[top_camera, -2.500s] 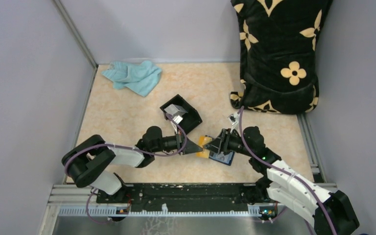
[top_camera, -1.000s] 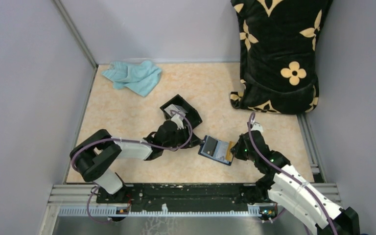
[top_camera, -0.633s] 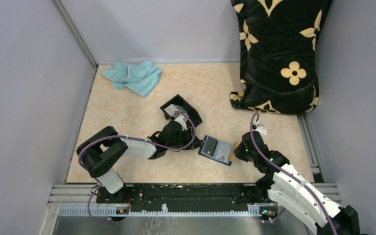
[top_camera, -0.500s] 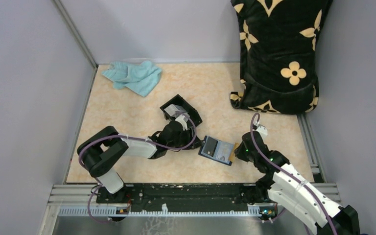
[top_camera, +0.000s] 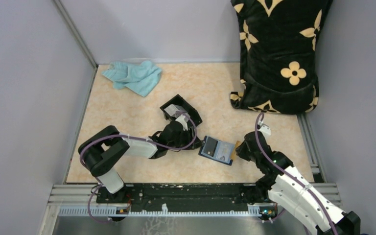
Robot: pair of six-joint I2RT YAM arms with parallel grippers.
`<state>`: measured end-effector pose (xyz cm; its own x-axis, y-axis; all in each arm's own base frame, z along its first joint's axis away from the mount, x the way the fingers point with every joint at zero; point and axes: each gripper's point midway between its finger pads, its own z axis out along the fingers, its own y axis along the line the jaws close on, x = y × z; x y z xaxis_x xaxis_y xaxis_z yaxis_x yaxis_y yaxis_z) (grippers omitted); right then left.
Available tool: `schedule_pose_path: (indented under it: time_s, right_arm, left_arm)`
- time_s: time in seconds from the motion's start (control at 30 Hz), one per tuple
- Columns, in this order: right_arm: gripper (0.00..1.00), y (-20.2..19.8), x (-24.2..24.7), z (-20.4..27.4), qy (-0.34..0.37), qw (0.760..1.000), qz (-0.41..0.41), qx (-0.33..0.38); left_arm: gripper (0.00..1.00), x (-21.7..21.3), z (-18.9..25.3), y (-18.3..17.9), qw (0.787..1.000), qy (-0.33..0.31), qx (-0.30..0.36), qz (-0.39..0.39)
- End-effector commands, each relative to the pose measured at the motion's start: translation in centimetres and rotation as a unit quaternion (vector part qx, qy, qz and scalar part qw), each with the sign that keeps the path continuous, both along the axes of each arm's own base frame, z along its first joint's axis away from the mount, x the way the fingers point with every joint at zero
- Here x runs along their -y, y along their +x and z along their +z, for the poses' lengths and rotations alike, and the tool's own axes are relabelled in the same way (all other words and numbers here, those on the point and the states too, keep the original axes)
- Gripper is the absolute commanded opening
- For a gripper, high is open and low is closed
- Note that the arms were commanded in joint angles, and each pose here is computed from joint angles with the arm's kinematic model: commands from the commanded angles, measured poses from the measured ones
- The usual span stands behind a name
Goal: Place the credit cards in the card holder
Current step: Insert the credit card into the card holder.
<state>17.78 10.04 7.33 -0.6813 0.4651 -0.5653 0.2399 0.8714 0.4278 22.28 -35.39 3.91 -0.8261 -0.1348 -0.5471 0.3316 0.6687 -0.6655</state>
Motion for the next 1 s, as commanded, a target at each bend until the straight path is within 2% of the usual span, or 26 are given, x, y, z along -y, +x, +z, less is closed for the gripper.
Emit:
schedule_pose_path:
  time_s: [0.0,0.97]
  right_arm:
    - [0.0,1.1,0.0,1.9,0.012,0.999,-0.015,0.027]
    - [0.0,0.8,0.2,-0.7,0.003,1.0,-0.023,-0.002]
  left_arm:
    - [0.48,0.8,0.5,0.4,1.0,-0.003,0.014,-0.005]
    - [0.48,0.6,0.4,0.3,1.0,0.003,0.017,-0.003]
